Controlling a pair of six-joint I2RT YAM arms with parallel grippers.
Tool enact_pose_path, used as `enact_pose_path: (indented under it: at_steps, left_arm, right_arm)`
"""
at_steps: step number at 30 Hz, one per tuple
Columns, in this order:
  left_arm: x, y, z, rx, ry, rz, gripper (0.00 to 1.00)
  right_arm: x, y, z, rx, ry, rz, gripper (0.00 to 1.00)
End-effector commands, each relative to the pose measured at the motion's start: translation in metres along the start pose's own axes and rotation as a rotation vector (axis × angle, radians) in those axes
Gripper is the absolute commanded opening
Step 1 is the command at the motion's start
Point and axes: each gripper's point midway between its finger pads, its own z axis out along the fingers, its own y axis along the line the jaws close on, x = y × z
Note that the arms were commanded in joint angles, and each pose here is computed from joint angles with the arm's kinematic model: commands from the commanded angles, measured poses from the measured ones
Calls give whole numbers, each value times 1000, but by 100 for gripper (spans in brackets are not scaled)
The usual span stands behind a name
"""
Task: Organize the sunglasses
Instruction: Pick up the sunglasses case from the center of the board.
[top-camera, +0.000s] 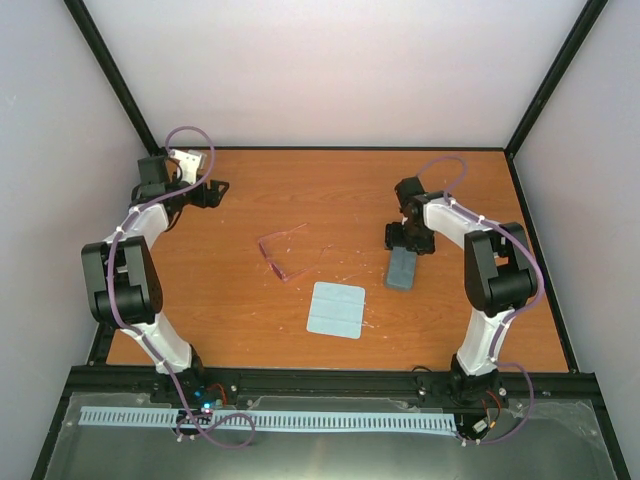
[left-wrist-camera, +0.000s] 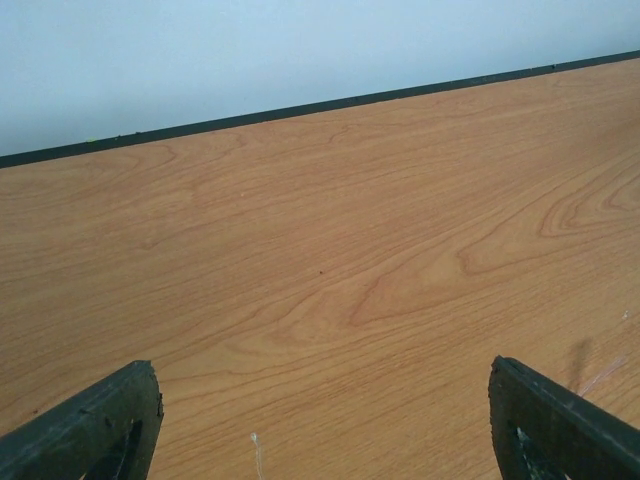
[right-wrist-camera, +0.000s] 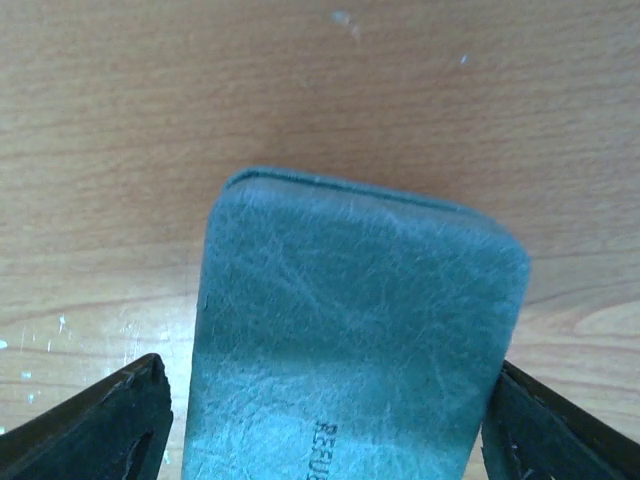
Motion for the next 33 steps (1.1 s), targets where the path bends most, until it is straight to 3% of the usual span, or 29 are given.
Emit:
enact_pose_path:
  at_steps: [1,13,19,23,28,33]
  left_arm:
    - [-7,-1,3,17,-6,10,89]
    - [-2,-4,5,33,0,-2,88]
    - [1,-4,6,32,6,-6,88]
    - [1,-16,7,86,8,-12,88]
    - [2,-71,18,256,30,14,93]
    - [5,-150,29,464,54,67,99]
  right_arm:
    - [14,0,-2,25,53,-21,82]
    - [32,-5,-2,54,102,-32,78]
    - [33,-6,-3,60,107,-35,48]
    - [31,0,-13,27,95,-42,42]
    - [10,32,-50,-152,-13,-74,41]
    - [-6,100,-98,-567,-137,-174,41]
